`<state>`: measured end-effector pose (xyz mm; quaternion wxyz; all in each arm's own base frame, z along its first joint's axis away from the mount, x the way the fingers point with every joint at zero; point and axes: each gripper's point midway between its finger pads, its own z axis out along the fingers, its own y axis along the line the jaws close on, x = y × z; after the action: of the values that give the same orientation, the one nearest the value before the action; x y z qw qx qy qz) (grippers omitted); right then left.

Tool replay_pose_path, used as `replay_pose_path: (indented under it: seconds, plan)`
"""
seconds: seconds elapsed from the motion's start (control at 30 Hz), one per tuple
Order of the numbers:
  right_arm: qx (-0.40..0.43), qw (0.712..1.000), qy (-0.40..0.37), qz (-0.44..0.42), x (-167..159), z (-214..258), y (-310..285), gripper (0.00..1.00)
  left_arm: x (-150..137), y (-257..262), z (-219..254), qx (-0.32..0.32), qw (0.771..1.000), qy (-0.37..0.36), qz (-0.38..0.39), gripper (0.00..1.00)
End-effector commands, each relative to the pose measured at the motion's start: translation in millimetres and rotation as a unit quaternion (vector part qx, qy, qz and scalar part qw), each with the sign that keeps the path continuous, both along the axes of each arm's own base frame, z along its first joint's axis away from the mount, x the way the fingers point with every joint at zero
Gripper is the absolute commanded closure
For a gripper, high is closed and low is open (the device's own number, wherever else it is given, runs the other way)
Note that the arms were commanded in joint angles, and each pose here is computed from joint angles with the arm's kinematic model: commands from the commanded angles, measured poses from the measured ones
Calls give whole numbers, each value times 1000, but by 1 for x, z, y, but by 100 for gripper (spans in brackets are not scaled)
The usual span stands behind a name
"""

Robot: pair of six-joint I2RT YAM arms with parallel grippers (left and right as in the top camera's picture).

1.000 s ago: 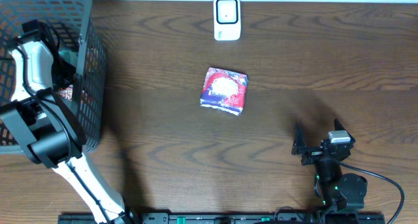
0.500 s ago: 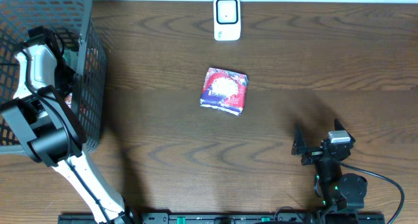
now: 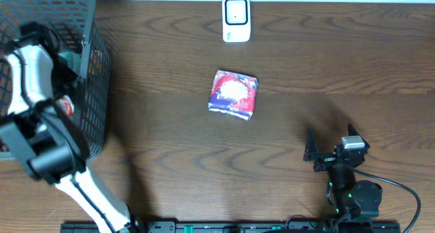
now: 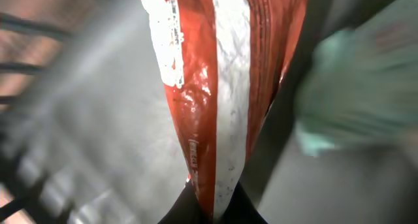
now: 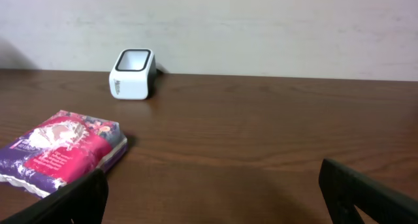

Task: Scan the item barcode
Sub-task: 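Grasp the orange-red snack bar with the left gripper and lift, then carry the snack bar past the scanner and place it beside the pink pack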

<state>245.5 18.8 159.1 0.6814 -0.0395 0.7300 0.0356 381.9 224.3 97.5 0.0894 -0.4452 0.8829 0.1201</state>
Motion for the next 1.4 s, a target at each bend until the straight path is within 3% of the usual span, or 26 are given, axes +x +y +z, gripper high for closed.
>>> replay_pose_path:
  seconds: [0.0, 0.23, 0.33, 0.47, 0.63, 0.8, 1.0, 1.1, 1.23, 1.37]
  plan:
    - [-4, 1000, -1, -4, 0, -1, -2, 1, 0, 4, 96, 50, 990, -127, 45, 93]
    - [-4, 1000, -1, -4, 0, -1, -2, 1, -20, -5, 217, 104, 947, -295, 73, 93]
    - [-4, 1000, -1, -4, 0, -1, -2, 1, -25, -22, 256, 78, 919, -375, 88, 93]
    - [-4, 1000, -1, -4, 0, -1, -2, 1, -8, -76, 307, -20, 875, -484, -8, 92]
    - [-4, 1000, -1, -4, 0, -1, -2, 1, 11, -174, 369, -103, 793, -572, -182, 93]
    - [-4, 1000, -1, -4, 0, -1, -2, 1, 19, -261, 356, -115, 768, -535, -332, 92]
    - [-4, 1000, -1, -4, 0, -1, -2, 1, 21, -348, 293, -139, 752, -429, -481, 92]
    - [-4, 1000, -1, -4, 0, -1, -2, 1, 27, -363, 251, -124, 768, -362, -513, 93]
    - [-4, 1000, -1, -4, 0, -1, -2, 1, 36, -359, 186, -80, 810, -255, -523, 93]
    - [-4, 1000, -1, -4, 0, -1, -2, 1, 34, -364, 131, -102, 828, -168, -525, 93]
